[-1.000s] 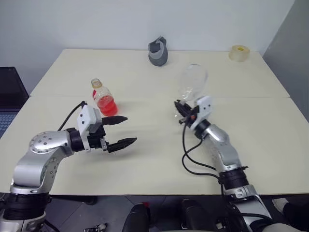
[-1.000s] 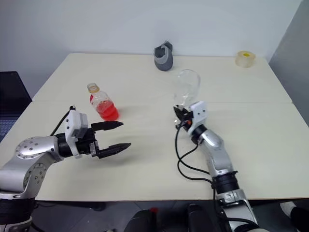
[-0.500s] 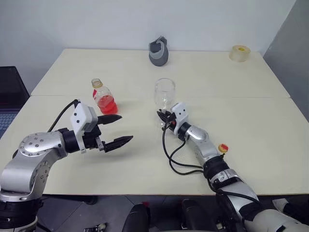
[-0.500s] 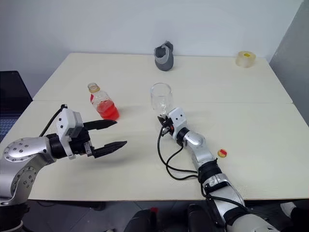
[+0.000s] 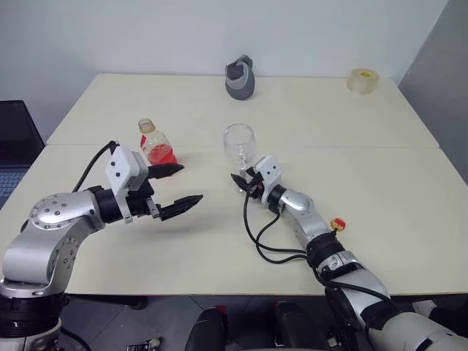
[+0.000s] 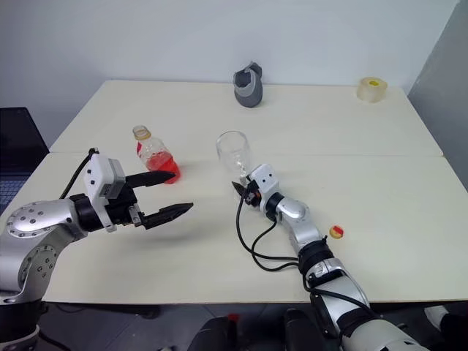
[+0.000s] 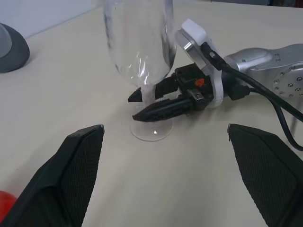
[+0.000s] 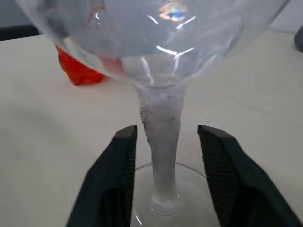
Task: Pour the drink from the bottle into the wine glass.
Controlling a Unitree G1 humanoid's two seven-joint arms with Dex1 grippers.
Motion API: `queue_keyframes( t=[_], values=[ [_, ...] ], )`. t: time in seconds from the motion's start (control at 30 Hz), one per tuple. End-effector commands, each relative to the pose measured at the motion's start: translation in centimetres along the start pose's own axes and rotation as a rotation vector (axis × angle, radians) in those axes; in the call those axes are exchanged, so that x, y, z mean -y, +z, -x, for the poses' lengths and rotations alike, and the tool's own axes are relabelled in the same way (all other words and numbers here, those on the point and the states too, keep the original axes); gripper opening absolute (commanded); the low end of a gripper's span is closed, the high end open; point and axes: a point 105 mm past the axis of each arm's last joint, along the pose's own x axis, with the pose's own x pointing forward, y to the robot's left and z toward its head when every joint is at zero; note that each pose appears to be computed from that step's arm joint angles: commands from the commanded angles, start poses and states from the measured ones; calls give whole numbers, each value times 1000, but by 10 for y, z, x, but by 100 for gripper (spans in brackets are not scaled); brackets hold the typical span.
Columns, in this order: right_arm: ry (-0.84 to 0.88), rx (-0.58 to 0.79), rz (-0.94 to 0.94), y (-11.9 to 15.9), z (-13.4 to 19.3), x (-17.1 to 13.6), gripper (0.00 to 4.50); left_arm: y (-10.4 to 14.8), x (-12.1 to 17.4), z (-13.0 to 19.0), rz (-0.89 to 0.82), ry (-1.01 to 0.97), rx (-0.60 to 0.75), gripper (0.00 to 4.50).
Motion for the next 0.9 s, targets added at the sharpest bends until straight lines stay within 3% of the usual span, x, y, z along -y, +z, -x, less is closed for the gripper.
queue_keyframes(
  t=[0.03, 0.13, 0.57, 0.9],
  values=[
    [15, 69, 32, 18, -1, -3, 360, 13, 2, -4, -32, -11, 46, 450],
    [30, 59, 46, 16, 4, -8, 449, 16, 3, -6, -41, -16, 62, 450],
    [41, -19, 47, 23, 67, -9, 449, 24, 13, 1, -50, 43, 86, 450],
    [36, -46, 93, 40, 97, -5, 449, 26, 16, 16, -55, 124, 81, 450]
  ],
)
